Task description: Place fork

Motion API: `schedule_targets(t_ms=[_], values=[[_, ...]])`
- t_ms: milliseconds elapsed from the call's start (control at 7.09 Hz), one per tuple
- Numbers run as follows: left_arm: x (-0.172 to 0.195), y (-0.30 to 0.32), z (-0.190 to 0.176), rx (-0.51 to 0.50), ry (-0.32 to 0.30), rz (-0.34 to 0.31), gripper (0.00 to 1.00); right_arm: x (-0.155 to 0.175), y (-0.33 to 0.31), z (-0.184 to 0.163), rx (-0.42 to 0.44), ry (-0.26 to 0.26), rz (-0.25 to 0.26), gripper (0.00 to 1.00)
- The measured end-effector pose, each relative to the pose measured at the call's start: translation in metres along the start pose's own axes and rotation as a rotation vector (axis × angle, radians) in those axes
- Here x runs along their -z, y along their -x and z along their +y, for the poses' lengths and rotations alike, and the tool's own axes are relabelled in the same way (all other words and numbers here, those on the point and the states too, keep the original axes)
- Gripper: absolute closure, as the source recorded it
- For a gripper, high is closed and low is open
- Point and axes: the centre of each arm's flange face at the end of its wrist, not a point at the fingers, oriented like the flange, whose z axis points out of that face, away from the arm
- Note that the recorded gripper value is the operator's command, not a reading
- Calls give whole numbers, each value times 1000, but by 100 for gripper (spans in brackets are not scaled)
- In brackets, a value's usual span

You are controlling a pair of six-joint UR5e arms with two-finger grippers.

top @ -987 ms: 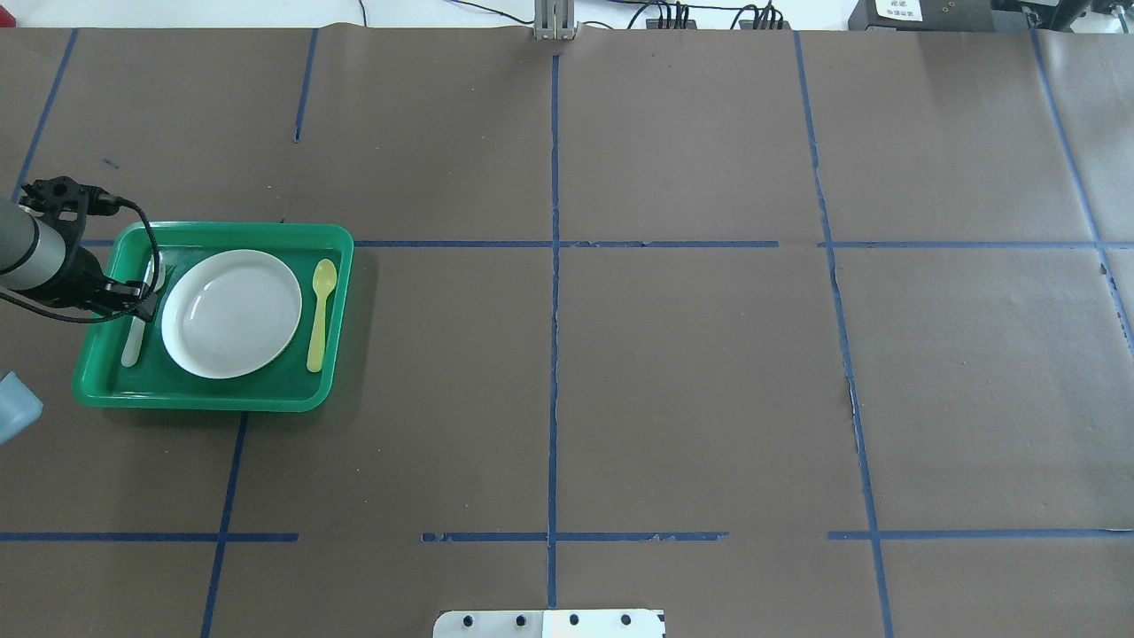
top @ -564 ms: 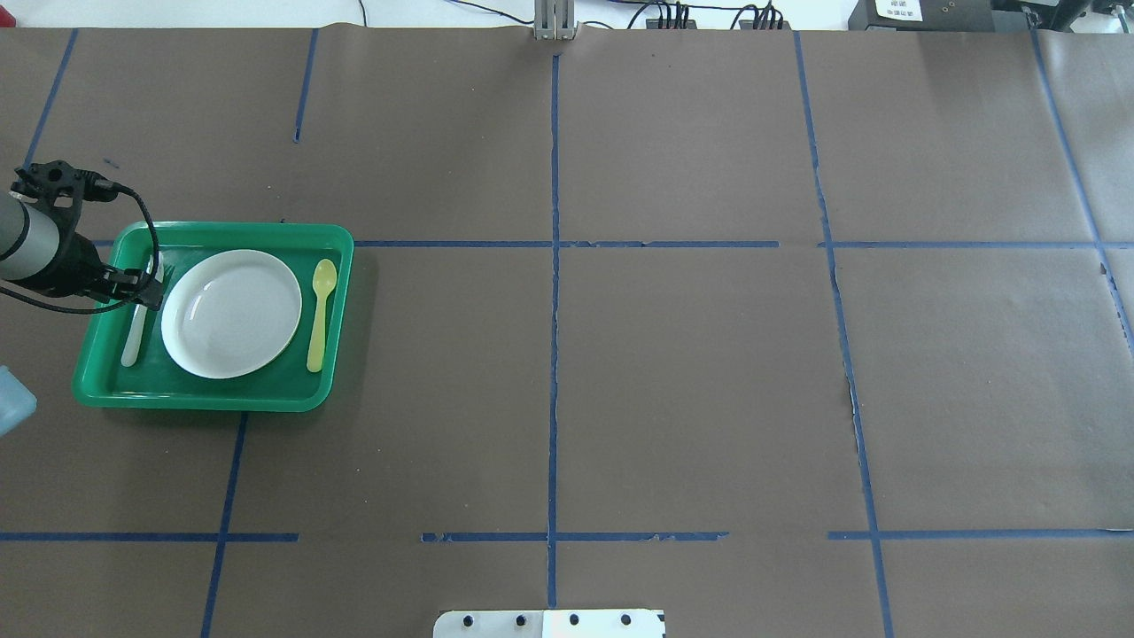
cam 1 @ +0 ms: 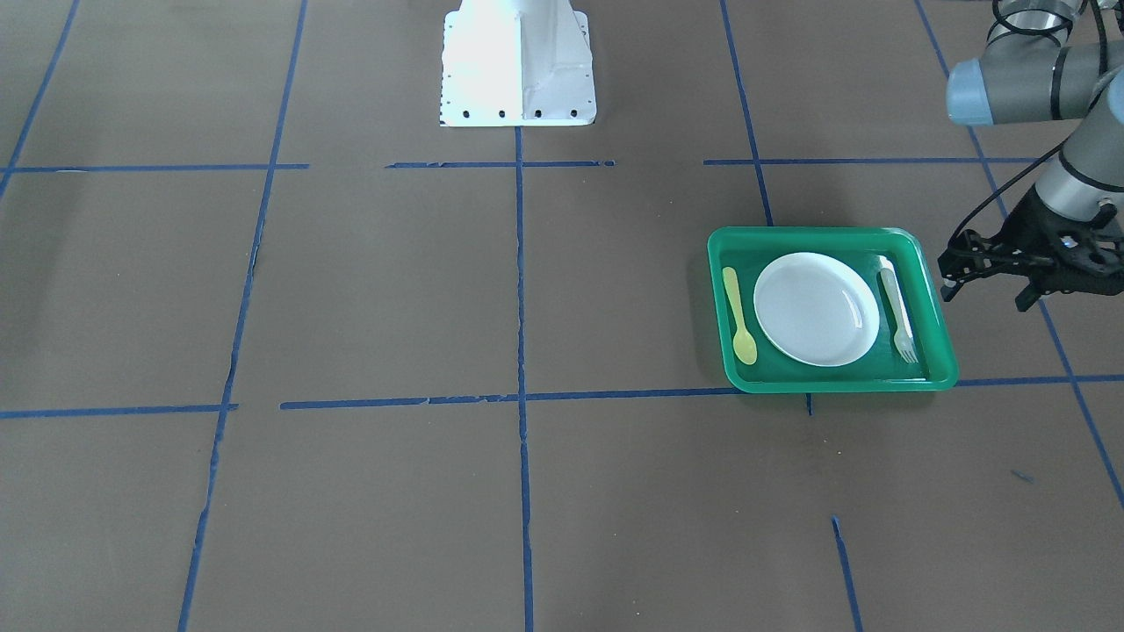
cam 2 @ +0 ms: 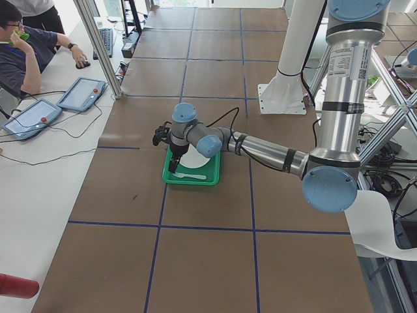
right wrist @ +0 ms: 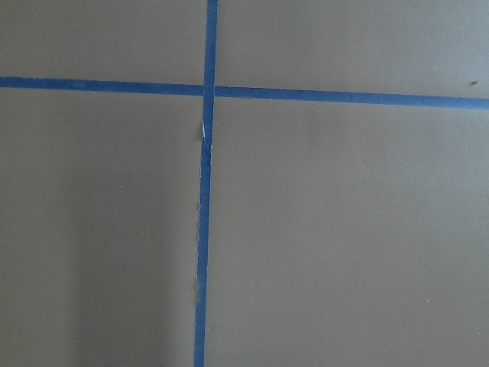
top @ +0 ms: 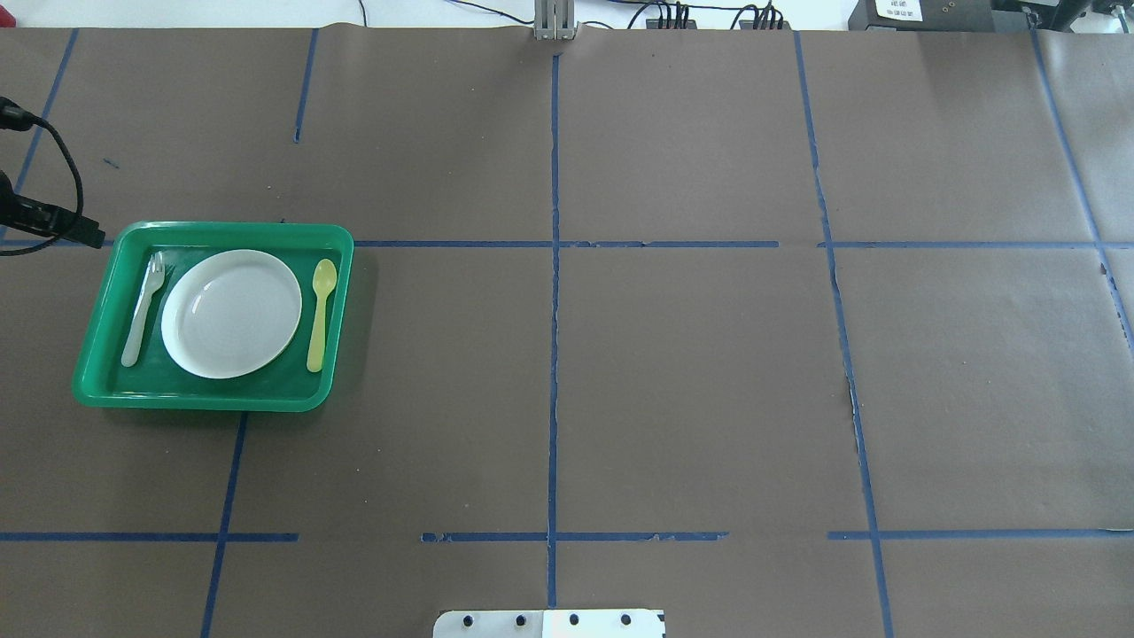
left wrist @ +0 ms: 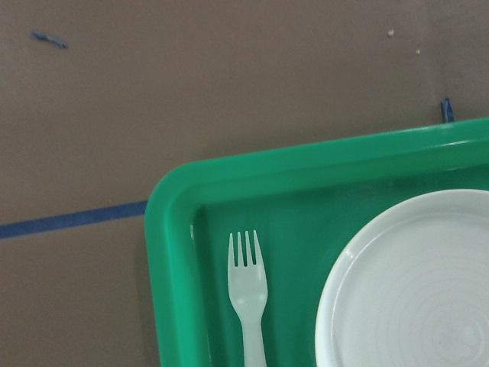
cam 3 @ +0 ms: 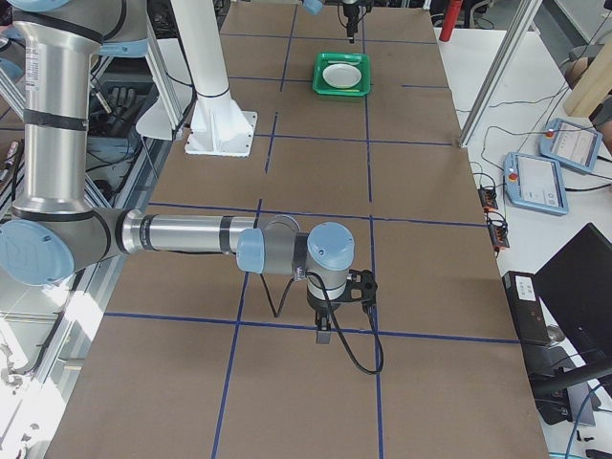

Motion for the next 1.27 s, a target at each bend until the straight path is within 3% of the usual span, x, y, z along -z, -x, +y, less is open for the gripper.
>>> schedule_targets(t_ms=[141, 423, 705, 987, 1269], values=[[24, 45, 1, -9, -10, -6, 0, 0, 0, 0, 0, 0, 0, 0], [55, 131, 31, 89, 16, -40, 0, 0, 0, 0, 1, 0, 0, 0], [72, 184, 66, 110, 104, -45, 0, 0, 0, 0, 1, 0, 0, 0], [78, 208, 88, 99, 189, 2, 0, 0, 0, 0, 1, 0, 0, 0], [78, 216, 101, 164, 253, 41, 0, 0, 0, 0, 1, 0, 0, 0]])
